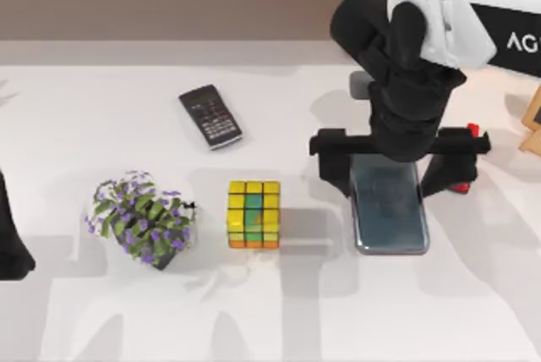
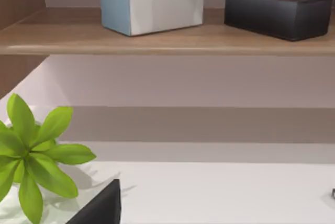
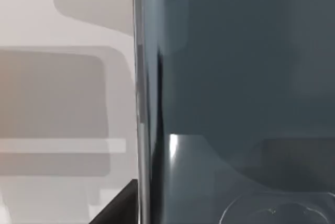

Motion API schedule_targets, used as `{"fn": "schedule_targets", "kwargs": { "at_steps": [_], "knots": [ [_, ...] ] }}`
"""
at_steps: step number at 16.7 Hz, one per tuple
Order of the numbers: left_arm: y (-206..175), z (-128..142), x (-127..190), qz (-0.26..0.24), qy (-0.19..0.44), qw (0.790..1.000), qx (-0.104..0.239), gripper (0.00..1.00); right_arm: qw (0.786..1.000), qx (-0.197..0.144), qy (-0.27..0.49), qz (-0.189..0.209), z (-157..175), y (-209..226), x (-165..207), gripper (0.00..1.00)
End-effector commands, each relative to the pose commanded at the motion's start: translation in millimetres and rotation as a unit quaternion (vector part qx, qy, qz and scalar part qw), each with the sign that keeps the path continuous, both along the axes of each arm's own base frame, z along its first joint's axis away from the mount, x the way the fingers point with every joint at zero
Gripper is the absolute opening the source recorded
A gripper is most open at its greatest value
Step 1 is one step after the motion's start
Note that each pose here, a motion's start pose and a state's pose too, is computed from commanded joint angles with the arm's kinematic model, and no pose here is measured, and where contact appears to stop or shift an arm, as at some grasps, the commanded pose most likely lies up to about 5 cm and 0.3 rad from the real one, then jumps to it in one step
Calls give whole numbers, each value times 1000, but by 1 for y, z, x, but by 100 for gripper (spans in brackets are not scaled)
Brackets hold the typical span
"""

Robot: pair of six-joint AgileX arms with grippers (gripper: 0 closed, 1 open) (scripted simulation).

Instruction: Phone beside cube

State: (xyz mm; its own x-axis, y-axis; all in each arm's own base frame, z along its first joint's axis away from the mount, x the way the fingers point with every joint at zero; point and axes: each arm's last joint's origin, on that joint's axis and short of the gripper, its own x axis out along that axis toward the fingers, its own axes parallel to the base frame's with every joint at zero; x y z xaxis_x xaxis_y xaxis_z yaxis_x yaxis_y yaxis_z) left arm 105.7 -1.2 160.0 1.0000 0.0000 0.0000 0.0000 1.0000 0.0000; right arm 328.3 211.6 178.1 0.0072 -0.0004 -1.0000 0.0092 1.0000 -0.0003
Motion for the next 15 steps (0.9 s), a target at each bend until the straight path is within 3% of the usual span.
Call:
{"fn": "schedule_targets", "kwargs": {
  "at_steps": [8, 15],
  "knots": [
    [0, 0, 0, 0, 0, 1000, 0, 100, 1000, 4, -4, -6, 3, -1, 1, 0],
    [0, 0, 0, 0, 0, 1000, 0, 100, 999, 19, -35, -33, 26, -4, -1, 0]
  ]
}}
